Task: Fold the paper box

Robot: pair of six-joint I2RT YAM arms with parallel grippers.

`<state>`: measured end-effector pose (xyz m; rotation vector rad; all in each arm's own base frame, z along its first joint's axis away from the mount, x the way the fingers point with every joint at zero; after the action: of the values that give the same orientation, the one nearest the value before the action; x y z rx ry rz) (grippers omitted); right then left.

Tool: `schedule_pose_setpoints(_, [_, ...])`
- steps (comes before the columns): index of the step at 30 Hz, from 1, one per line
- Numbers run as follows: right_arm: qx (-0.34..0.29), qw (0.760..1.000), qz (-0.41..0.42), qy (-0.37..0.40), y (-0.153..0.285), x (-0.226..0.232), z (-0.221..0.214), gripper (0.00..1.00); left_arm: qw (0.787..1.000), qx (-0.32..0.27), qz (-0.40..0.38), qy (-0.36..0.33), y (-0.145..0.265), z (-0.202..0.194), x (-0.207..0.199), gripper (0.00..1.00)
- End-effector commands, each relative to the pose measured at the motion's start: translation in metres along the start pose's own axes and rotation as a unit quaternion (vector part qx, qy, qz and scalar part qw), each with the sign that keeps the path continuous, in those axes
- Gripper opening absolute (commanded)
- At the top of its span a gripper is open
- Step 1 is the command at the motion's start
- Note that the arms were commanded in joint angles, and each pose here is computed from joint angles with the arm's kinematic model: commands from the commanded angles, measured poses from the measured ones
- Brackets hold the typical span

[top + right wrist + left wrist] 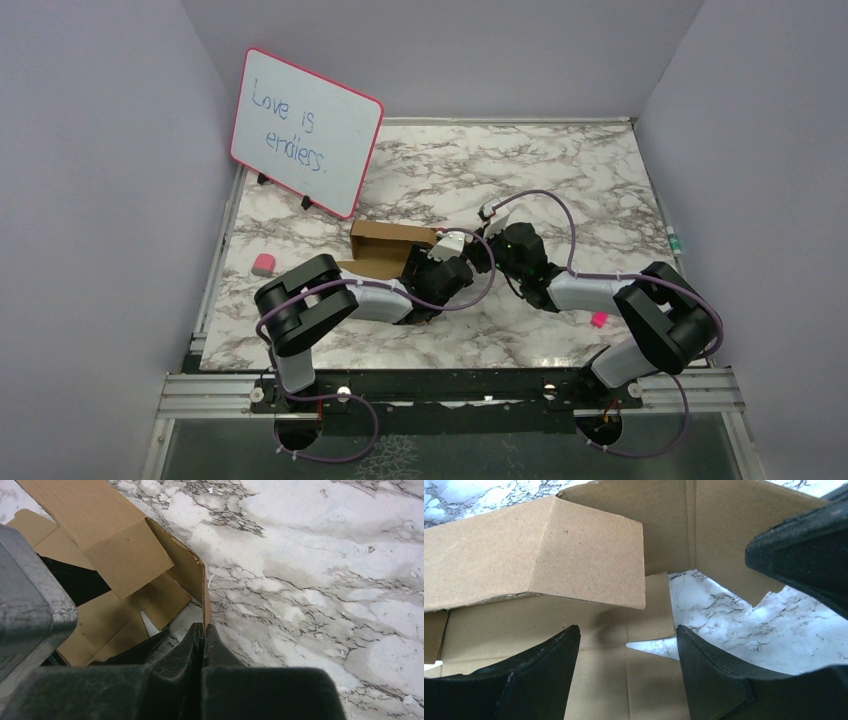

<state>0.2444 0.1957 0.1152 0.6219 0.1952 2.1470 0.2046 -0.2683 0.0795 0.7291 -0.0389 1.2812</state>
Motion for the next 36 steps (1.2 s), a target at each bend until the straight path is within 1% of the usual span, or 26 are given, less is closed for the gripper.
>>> schedule_pose_setpoints(1, [0.003, 1.0, 0.003, 0.013, -0.001, 0.001, -0.001, 0.01, 0.999, -0.022, 0.032, 0.016, -0.007, 0.011, 0.004, 0.69])
schedule_pose_setpoints(7, [0.002, 1.0, 0.008, 0.023, 0.0, 0.002, 0.0, 0.01, 0.998, -0.028, 0.036, 0.036, -0.006, 0.014, 0.012, 0.57])
schedule_pose_setpoints(11, [0.004, 1.0, 0.013, 0.026, 0.0, 0.002, 0.001, 0.01, 0.998, -0.031, 0.034, 0.049, -0.004, 0.015, 0.017, 0.53])
schedule_pose_setpoints(20, [0.003, 0.999, 0.022, 0.032, 0.002, 0.004, 0.002, 0.01, 0.995, -0.025, 0.013, 0.096, -0.008, 0.007, 0.031, 0.52])
schedule_pose_setpoints(29, [0.013, 0.997, 0.061, 0.037, 0.002, 0.01, 0.002, 0.02, 0.99, -0.02, -0.023, 0.137, -0.01, -0.007, 0.04, 0.52])
schedule_pose_setpoints(36, [0.032, 0.99, 0.128, 0.045, 0.001, 0.019, -0.001, 0.07, 0.986, -0.008, -0.043, 0.16, -0.012, -0.023, 0.041, 0.52])
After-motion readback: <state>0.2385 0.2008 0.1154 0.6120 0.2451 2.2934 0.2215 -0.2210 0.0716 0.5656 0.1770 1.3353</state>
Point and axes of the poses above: each gripper's point midway between its finger pads, its own y axis back along the fingers, its own x axis along the line the jaws close on, z = x × y, the point moved 10 cm from there along y, back along the fingers, and after that the axes turned 14 degrees about -y, right-handed, at the moved point
